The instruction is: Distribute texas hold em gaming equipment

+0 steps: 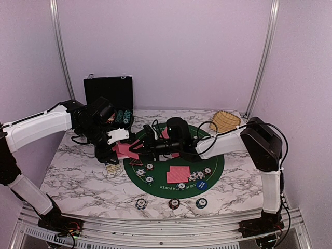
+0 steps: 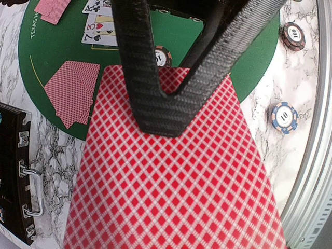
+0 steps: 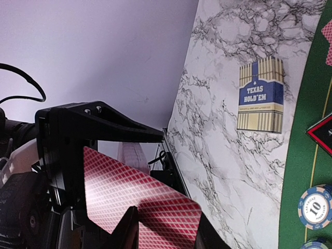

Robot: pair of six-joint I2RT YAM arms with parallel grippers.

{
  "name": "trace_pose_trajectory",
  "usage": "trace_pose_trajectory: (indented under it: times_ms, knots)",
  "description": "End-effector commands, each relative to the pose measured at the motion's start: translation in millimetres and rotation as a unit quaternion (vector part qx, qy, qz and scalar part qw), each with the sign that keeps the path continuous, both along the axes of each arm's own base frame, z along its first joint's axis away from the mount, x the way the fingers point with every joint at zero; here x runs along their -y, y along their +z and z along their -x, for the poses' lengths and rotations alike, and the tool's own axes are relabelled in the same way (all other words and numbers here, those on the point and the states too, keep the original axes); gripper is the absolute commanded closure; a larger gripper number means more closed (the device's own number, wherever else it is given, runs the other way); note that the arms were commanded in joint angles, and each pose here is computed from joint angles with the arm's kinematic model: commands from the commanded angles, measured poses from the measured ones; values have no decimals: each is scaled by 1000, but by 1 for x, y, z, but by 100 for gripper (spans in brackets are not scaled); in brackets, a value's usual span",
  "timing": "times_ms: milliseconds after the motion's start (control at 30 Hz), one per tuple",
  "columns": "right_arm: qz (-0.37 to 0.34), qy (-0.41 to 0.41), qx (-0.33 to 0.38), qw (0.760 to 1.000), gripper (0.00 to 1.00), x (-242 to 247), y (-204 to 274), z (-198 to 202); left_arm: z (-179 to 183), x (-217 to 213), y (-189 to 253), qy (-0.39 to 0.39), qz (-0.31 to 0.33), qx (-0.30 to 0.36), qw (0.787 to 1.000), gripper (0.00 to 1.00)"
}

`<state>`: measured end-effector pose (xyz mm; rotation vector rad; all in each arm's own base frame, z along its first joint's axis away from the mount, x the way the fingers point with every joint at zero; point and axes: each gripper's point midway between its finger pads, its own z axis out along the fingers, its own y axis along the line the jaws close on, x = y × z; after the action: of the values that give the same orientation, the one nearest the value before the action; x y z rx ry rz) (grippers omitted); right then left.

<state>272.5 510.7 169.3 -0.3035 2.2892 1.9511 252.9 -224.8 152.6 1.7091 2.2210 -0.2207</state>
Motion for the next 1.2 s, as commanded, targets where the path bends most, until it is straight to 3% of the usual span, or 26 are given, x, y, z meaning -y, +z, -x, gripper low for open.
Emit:
trace_pose_trajectory:
  times_ms: [0, 867, 1167]
  knots:
    - [-2, 6, 8, 1000, 72, 5, 14, 3, -1, 1, 6, -3, 5, 5, 1000, 100]
    - [-27, -31, -2, 999, 100, 55, 41, -14, 0, 0, 4, -2, 2, 4, 1000, 100]
    - [23, -113, 2, 993, 100, 140, 16, -64, 1, -5, 0, 0, -9, 4, 1000, 100]
